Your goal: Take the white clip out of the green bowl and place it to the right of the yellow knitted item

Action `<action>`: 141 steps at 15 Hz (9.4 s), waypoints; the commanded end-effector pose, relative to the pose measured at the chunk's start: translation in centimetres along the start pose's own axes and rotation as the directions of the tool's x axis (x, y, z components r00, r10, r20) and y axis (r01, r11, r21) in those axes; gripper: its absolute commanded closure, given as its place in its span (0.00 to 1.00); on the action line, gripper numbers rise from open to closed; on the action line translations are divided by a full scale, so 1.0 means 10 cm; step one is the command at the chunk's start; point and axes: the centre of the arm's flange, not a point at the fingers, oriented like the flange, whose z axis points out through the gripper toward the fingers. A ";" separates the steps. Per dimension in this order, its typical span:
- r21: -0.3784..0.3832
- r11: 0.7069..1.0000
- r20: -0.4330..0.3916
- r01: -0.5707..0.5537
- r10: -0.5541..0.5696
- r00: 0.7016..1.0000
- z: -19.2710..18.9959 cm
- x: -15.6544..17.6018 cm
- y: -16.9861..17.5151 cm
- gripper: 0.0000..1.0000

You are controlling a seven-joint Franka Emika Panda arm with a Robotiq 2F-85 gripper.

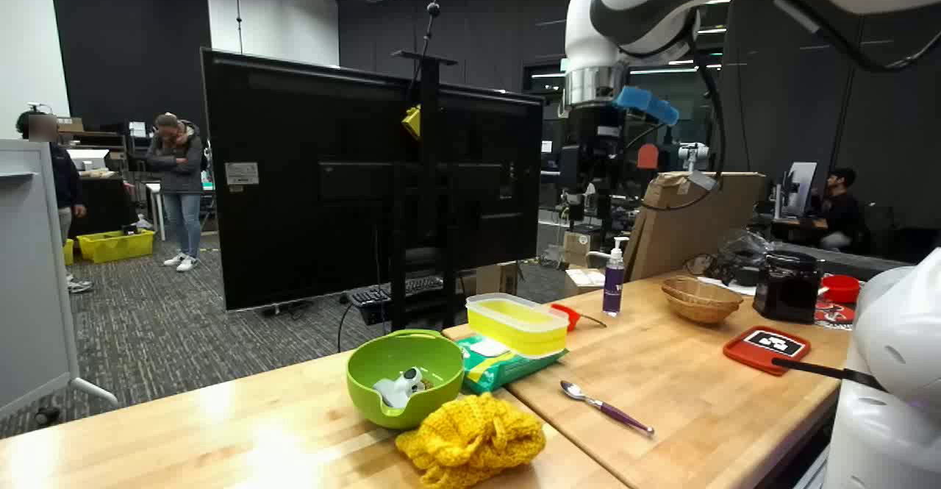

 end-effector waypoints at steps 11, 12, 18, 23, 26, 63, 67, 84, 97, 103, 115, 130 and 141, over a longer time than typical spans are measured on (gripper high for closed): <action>0.000 1.000 -0.003 0.000 0.000 1.000 -0.01 0.00 0.00 0.00; 0.000 1.000 -0.003 0.000 0.000 1.000 -0.01 0.00 0.00 0.00; 0.000 1.000 -0.003 0.000 0.000 1.000 -0.01 0.00 0.00 0.00; -0.057 0.996 0.034 0.071 -0.069 0.997 0.07 0.30 0.06 0.00; -0.117 0.987 0.027 0.110 -0.107 0.994 0.20 0.65 0.00 0.00; -0.060 0.916 0.034 -0.397 0.400 0.916 1.33 2.19 -1.27 0.00; -0.045 0.892 0.059 -0.449 0.451 0.890 1.44 2.30 -1.65 0.00; -0.025 0.860 0.124 -0.510 0.509 0.852 2.06 2.50 -1.97 0.00; -0.011 0.870 0.144 -0.493 0.489 0.860 2.35 2.62 -1.66 0.00; 0.016 0.870 0.159 -0.494 0.485 0.860 2.53 2.63 -1.57 0.00; 0.042 0.862 0.181 -0.506 0.491 0.852 2.74 2.56 -1.55 0.39; 0.011 0.864 0.168 -0.504 0.496 0.852 2.32 2.52 -1.49 0.92; 0.014 0.866 0.146 -0.500 0.493 0.858 2.22 2.58 -1.45 0.97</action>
